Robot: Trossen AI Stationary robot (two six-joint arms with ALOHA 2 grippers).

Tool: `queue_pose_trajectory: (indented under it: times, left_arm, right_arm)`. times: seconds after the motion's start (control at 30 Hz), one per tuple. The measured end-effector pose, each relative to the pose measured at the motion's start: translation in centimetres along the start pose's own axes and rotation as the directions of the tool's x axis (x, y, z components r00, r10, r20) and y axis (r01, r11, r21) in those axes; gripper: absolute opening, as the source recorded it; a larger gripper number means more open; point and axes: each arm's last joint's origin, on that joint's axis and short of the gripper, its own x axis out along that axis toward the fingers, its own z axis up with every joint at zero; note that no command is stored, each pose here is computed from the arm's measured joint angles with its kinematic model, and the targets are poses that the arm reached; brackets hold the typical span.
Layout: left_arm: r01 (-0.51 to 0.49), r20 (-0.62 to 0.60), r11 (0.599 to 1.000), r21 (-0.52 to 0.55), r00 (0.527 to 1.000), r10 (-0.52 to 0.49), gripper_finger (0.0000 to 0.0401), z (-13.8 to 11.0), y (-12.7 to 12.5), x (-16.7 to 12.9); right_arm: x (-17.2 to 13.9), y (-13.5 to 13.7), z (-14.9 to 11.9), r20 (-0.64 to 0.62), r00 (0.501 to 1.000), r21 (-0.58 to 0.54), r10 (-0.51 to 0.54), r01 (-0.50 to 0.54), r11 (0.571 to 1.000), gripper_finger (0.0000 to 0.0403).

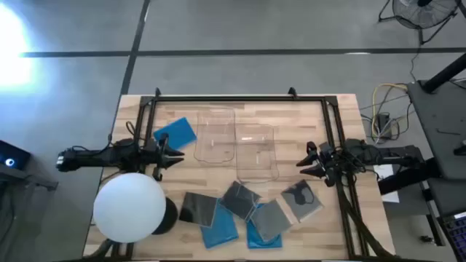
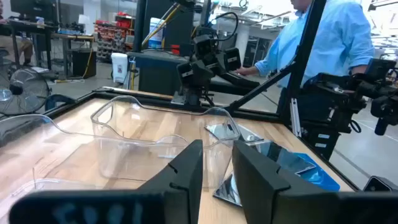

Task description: Pick & place jewel cases by type

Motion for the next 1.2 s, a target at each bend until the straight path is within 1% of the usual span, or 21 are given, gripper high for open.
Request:
queue_pose_trajectory:
  times: [1.0,1.03,1.07,1.1,1.13,1.2]
  left_arm:
    - [0.0,0.0,1.0,0.0,1.0,0.0,0.0071,0.0,0.0,0.0]
    - [0.0,0.0,1.0,0.0,1.0,0.0,0.0071,-0.01,0.0,0.0]
    - [0.0,0.0,1.0,0.0,1.0,0.0,0.0071,-0.01,0.0,0.0]
    - [0.0,-0.001,1.0,0.0,1.0,0.0,0.0071,-0.02,0.0,0.0]
    - [0.0,-0.001,1.0,0.0,1.0,0.0,0.0071,-0.02,0.0,0.0]
    - [0.0,0.0,1.0,0.0,1.0,0.0,0.0071,-0.01,0.0,0.0]
  right_arm:
    - [0.0,0.03,0.08,0.009,1.0,0.001,0.002,-0.002,1.0,0.0148]
    - [0.0,0.03,0.2,0.027,1.0,0.016,-0.011,0.01,1.0,0.0148]
    - [-0.01,0.03,0.3,0.042,0.999,0.1,-0.02,0.015,0.995,0.0148]
    - [-0.06,0.09,0.37,0.039,0.999,0.212,-0.016,0.008,0.977,0.0148]
    - [-0.12,0.17,0.49,0.047,0.999,0.302,-0.011,-0.004,0.953,0.0148]
    - [-0.13,0.29,0.73,0.063,0.998,0.428,-0.002,-0.025,0.903,0.0148]
